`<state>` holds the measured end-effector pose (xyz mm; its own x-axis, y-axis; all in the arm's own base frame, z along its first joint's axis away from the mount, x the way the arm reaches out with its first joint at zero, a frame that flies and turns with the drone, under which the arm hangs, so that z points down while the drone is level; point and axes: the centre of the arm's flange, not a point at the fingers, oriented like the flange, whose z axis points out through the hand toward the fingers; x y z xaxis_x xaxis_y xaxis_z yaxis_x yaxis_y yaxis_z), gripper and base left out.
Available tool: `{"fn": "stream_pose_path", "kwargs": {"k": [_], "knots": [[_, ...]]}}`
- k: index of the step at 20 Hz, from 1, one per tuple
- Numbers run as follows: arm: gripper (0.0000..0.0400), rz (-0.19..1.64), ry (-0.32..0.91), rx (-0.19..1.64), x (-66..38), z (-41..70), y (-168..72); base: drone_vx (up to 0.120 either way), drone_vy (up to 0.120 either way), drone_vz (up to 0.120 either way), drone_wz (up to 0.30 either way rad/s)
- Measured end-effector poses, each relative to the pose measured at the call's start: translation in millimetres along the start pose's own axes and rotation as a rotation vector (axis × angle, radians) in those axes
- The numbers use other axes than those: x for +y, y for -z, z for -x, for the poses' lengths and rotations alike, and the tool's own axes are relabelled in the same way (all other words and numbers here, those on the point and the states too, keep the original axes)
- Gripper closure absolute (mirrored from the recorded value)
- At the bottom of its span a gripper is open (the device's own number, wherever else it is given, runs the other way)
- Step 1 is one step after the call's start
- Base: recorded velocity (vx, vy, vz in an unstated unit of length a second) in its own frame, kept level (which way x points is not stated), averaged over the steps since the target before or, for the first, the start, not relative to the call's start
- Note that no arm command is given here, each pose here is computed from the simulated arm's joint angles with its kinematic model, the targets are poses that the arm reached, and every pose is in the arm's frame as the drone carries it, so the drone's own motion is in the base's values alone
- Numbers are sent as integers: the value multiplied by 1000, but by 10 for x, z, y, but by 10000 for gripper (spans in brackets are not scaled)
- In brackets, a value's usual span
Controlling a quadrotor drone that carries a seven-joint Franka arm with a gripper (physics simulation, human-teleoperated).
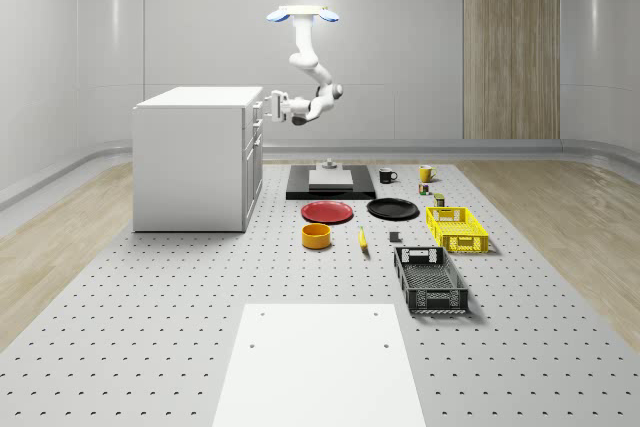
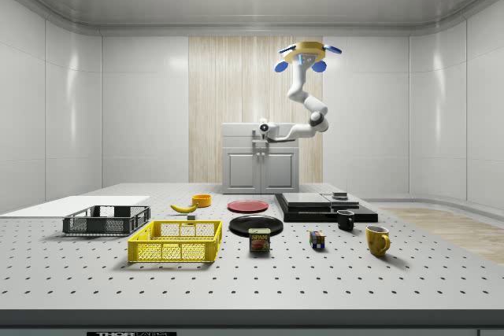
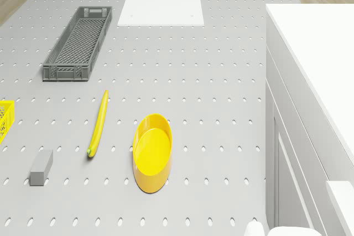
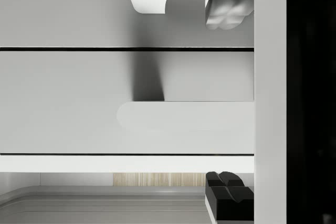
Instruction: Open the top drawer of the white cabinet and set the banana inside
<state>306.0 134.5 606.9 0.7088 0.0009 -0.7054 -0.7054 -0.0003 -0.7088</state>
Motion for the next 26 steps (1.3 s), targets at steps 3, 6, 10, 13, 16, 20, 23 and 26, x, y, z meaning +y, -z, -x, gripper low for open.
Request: {"fn": "stream_pose_path", "kwargs": {"k": [3, 6, 10, 13, 16, 20, 23, 26], "knots": [[0, 0, 0, 0, -5, 5, -96, 0, 0, 0, 0], [0, 0, 0, 0, -7, 8, -185, 0, 0, 0, 0], [0, 0, 0, 0, -9, 9, -249, 0, 0, 0, 0], [0, 0, 0, 0, -10, 9, -271, 0, 0, 0, 0], [0, 0, 0, 0, -10, 9, -284, 0, 0, 0, 0], [0, 0, 0, 0, -11, 10, -344, 0, 0, 0, 0], [0, 0, 0, 0, -11, 10, -369, 0, 0, 0, 0], [0, 0, 0, 0, -11, 10, -382, 0, 0, 0, 0]]}}
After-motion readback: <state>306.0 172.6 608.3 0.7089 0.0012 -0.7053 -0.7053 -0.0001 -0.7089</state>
